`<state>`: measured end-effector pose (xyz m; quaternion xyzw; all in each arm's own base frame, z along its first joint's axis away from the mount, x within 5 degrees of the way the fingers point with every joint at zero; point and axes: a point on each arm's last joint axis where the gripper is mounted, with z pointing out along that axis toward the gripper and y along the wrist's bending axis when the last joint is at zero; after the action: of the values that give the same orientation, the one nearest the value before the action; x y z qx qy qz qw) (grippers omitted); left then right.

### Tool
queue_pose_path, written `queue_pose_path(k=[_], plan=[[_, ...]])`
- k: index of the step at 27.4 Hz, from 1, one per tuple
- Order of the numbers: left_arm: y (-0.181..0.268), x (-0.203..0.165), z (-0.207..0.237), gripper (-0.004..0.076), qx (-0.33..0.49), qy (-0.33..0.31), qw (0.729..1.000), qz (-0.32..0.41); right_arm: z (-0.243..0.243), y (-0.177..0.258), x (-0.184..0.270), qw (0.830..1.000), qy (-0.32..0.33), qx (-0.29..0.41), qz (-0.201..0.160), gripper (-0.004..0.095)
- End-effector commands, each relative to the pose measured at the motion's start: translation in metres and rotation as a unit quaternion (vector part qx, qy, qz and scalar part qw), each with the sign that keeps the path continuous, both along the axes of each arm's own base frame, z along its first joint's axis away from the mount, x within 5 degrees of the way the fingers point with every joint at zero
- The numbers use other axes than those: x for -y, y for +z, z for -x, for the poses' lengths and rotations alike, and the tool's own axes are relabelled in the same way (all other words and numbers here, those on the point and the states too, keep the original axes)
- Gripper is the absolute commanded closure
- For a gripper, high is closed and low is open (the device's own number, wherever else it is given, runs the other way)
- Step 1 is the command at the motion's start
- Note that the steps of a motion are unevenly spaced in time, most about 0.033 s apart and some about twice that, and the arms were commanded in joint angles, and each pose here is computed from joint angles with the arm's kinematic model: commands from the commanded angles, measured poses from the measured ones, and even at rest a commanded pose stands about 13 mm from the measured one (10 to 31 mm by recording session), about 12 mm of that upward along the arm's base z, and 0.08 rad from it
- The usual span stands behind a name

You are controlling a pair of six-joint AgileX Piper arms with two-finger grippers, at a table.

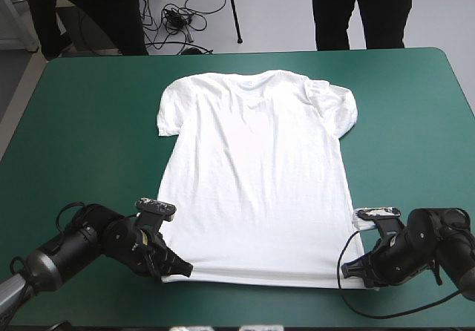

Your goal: Fold the cloth

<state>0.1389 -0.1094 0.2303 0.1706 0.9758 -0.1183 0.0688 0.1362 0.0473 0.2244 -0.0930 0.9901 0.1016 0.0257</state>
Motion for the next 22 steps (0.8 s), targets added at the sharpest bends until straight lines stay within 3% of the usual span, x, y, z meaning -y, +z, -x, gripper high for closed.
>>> queue_pose_path(k=[1,10,13,18,19,22], plan=[[0.008,0.0,0.0,0.0653,0.008,-0.007,1.0,0.0,-0.001,0.006,0.002,1.0,0.014,0.017,0.01,0.0742],[0.007,-0.005,0.009,0.0456,-0.038,-0.024,0.999,-0.027,0.002,0.011,0.001,1.0,0.02,-0.001,0.009,0.0378],[0.01,-0.004,0.008,0.0384,-0.034,-0.034,0.999,-0.025,-0.007,0.026,-0.001,1.0,0.013,0.026,0.001,0.0348],[0.029,-0.001,-0.002,0.0198,0.003,-0.035,0.999,-0.022,-0.029,0.064,-0.004,0.992,-0.003,0.126,-0.012,0.0348],[0.042,-0.002,-0.013,0.0174,0.053,-0.032,0.997,-0.036,-0.042,0.082,-0.005,0.981,-0.016,0.193,-0.022,0.0348],[0.084,-0.008,-0.045,0.0174,0.194,0.031,0.979,-0.046,-0.068,0.103,-0.005,0.957,-0.053,0.284,-0.024,0.0348]])
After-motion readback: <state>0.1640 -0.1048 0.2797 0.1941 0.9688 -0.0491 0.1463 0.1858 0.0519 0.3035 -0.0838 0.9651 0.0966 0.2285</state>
